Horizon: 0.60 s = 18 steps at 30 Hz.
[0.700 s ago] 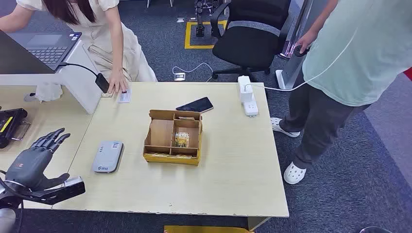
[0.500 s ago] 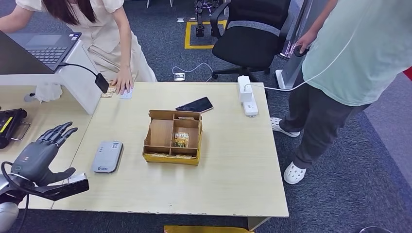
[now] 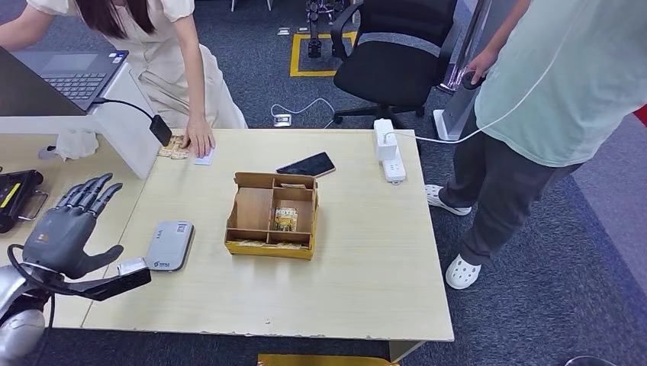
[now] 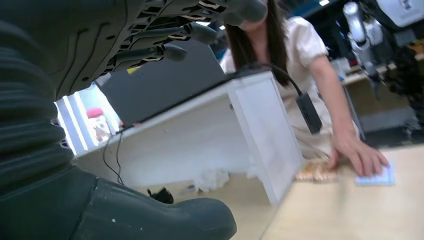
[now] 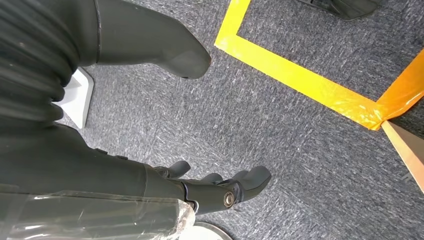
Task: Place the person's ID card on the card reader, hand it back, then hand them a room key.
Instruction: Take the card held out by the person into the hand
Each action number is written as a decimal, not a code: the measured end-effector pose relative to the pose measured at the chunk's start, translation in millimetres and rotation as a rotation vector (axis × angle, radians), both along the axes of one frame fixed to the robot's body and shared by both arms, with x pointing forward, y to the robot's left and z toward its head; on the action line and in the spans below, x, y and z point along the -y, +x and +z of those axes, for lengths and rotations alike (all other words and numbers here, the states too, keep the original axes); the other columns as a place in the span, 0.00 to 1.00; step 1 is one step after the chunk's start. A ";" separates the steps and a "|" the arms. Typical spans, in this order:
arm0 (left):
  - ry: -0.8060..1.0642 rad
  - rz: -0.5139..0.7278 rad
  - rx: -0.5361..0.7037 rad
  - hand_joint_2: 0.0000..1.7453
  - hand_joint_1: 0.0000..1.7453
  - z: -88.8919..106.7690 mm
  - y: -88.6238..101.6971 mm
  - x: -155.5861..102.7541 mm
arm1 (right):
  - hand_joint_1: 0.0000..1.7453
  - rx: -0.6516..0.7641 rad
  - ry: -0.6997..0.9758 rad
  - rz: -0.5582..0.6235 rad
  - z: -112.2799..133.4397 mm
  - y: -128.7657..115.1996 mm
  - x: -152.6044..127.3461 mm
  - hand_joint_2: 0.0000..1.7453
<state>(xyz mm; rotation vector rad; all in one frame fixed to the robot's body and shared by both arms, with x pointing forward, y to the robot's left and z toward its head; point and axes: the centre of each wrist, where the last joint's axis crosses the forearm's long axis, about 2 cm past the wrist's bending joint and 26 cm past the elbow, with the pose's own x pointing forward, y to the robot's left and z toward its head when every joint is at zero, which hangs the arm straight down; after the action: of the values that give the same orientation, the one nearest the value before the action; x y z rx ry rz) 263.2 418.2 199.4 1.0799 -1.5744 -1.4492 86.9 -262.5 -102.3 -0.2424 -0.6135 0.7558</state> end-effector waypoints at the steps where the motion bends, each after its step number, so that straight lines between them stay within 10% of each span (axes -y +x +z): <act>1: -0.007 0.011 0.025 1.00 0.00 0.5 2.3 4.6 | 0.00 0.000 0.000 0.000 0.0 0.0 -0.1 1.00; 18: -0.085 0.036 0.066 1.00 0.00 -4.7 11.0 24.8 | 0.00 -0.006 -0.003 0.005 -0.4 -2.2 -0.5 1.00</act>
<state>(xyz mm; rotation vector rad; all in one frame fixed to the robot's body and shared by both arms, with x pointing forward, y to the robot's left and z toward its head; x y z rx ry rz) 274.2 393.4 194.6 1.1110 -1.6389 -1.3232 84.7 -262.1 -102.7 -0.2413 -0.6071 0.7616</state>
